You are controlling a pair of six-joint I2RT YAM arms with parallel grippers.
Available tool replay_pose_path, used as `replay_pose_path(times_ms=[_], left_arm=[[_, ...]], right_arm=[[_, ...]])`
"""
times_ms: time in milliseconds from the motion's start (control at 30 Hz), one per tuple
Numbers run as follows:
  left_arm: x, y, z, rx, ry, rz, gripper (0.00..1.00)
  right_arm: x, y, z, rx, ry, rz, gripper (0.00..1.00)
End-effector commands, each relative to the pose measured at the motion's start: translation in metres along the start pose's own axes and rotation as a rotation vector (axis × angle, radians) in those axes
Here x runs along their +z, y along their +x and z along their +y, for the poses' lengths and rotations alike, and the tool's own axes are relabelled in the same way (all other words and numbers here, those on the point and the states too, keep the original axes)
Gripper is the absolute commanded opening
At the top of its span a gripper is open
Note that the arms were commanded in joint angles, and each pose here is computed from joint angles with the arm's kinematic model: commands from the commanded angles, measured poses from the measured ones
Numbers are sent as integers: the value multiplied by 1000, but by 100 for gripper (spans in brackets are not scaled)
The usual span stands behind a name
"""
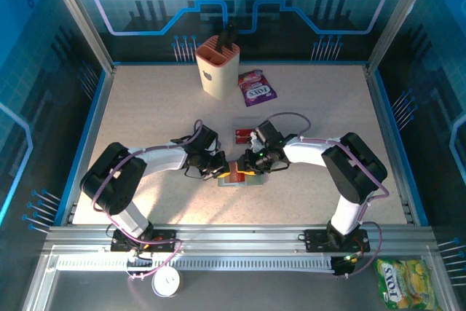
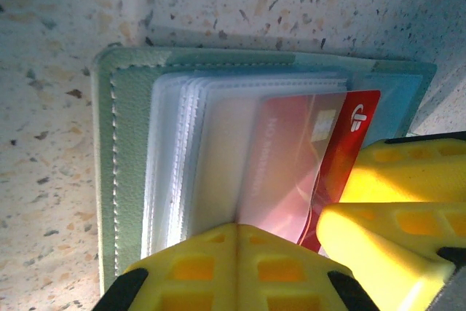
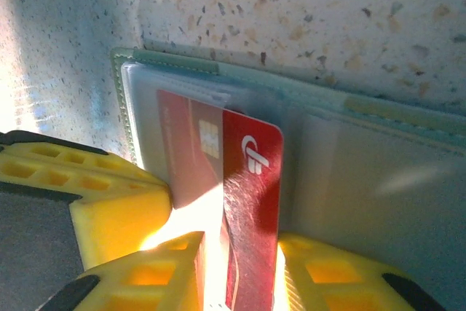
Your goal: Take the credit cards out of the card holder
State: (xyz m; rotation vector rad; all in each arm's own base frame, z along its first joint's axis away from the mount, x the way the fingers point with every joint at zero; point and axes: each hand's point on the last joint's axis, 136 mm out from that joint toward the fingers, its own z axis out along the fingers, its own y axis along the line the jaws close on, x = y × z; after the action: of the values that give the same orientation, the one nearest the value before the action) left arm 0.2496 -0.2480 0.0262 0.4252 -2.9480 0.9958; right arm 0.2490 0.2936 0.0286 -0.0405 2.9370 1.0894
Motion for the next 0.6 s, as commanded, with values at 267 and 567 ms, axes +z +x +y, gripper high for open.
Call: replay_pose_path(times_ms=[267, 567], left_arm=[[3, 2, 7, -5, -38, 15, 6], [4, 2, 7, -5, -39, 16, 6]], right_arm=[[-2, 2, -3, 15, -34, -1, 21], [-4, 3, -8, 17, -33, -10, 16]])
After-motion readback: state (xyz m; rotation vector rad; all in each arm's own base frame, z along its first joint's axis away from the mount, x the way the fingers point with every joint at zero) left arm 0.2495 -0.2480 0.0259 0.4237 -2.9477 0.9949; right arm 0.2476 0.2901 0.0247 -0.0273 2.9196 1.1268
